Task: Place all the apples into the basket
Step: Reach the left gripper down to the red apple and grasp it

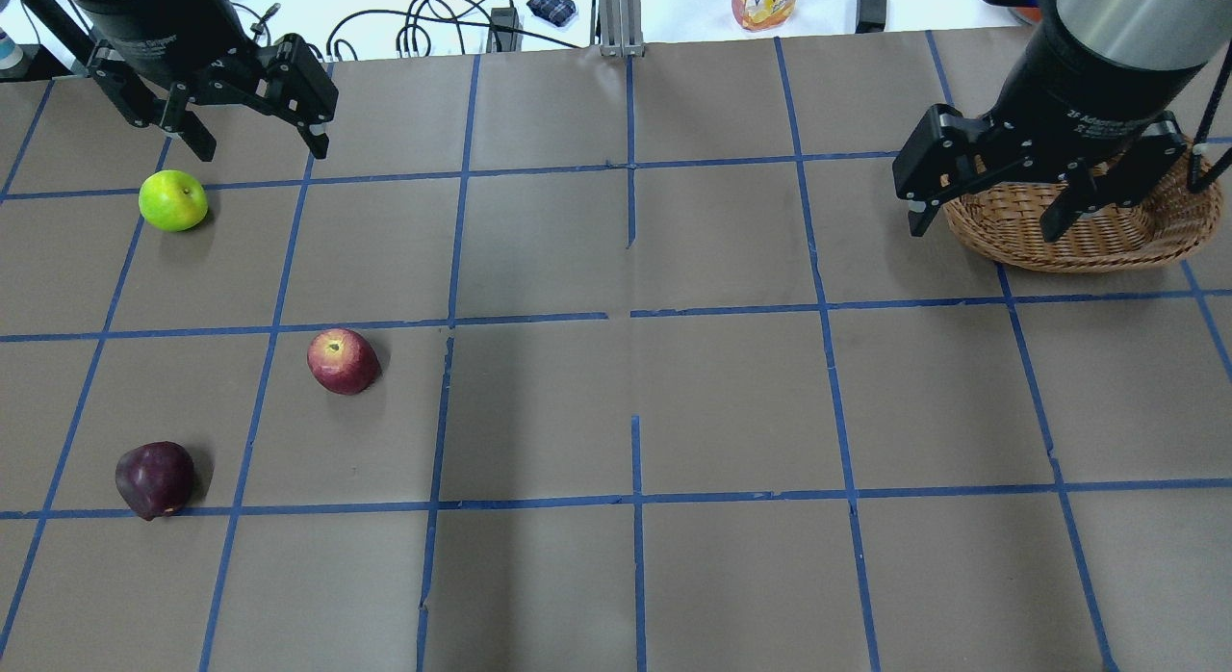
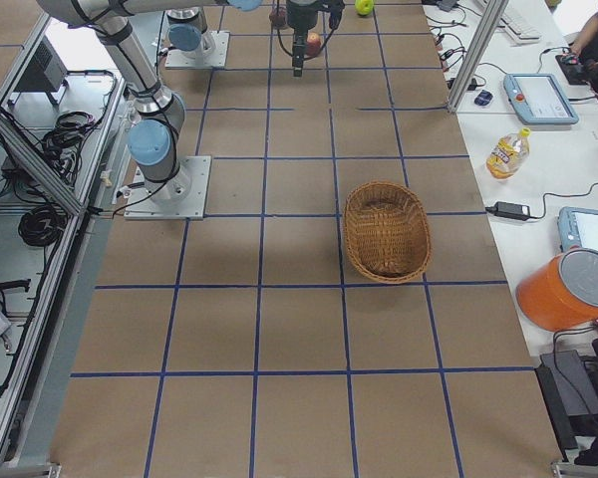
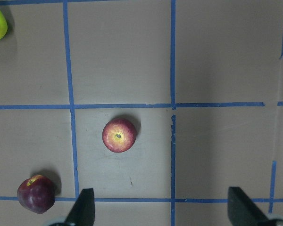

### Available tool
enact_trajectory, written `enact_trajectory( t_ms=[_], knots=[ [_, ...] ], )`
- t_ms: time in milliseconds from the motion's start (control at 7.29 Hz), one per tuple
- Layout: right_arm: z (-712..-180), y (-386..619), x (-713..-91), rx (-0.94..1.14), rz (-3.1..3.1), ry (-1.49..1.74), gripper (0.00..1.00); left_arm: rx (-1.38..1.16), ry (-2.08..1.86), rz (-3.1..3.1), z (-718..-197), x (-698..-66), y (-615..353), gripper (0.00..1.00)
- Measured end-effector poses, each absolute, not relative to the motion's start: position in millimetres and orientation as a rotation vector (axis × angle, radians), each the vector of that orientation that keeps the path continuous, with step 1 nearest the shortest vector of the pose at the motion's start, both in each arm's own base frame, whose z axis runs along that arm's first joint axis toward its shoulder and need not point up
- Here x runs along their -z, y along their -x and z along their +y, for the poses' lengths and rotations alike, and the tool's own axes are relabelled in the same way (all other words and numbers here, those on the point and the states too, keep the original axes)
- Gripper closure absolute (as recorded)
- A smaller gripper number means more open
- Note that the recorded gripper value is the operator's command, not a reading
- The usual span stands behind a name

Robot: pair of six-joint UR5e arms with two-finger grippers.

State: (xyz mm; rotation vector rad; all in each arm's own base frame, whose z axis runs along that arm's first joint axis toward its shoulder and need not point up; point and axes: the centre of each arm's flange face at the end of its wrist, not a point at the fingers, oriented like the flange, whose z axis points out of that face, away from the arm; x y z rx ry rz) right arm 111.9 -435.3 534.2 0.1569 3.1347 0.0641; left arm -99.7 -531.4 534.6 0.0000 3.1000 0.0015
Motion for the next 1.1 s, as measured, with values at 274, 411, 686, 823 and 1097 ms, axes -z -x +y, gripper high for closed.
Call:
enact_trajectory(
  t_ms=[274,411,686,823,1097],
  knots=[
    [-430,-111,-540,-0.043,3.138,-0.161,0.00,-0.002,-0.001,3.102,-532,-534,100,0.00],
    [-424,-113,-544,-0.027,3.132,-0.158,0.00,-0.006,0.003,3.102,-532,-533,100,0.00],
    [-421,-113,-546,-0.013,3.135,-0.149,0.00,-0.063,0.006,3.102,-533,-518,96,0.00],
    [-421,-113,-546,-0.009,3.139,-0.143,0.00,-0.134,0.020,3.104,-537,-487,81,0.00],
    [-421,-112,-546,-0.007,3.141,-0.141,0.00,-0.176,0.028,3.115,-562,-387,26,0.00]
  ],
)
